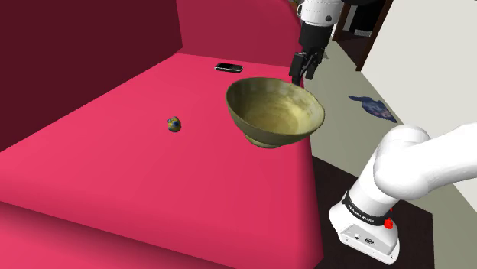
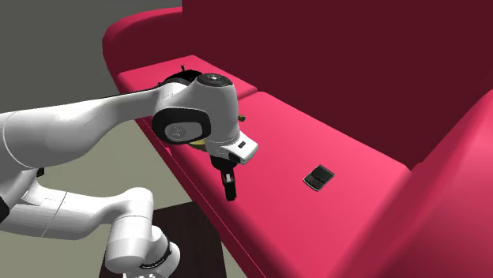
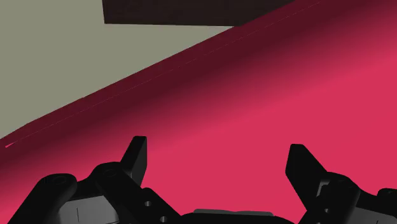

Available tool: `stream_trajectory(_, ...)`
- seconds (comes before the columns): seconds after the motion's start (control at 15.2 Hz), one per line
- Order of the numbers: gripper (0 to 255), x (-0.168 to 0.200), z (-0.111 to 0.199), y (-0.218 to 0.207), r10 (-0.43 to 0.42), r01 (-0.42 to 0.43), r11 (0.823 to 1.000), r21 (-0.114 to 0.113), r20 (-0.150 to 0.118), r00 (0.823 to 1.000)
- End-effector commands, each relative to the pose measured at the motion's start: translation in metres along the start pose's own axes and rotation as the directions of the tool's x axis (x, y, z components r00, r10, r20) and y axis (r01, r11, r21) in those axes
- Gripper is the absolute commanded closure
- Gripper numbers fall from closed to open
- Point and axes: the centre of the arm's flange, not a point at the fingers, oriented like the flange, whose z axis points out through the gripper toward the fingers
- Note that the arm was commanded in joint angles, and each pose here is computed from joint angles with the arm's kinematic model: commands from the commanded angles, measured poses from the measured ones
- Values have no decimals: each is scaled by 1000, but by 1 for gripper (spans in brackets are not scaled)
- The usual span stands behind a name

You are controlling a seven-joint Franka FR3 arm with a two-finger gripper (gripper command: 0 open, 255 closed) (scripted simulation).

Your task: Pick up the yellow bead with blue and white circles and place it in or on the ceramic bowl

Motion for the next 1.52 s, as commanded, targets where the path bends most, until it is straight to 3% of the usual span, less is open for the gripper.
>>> stream_trajectory(0.0, 0, 0, 0, 0, 0, 0, 1000, 0, 0, 1000)
stream_trajectory(0.73, 0, 35, -2, -129, 156, -162, 984, 81, 66, 985)
stream_trajectory(1.45, 0, 90, -12, -249, 302, -322, 935, 149, 144, 942)
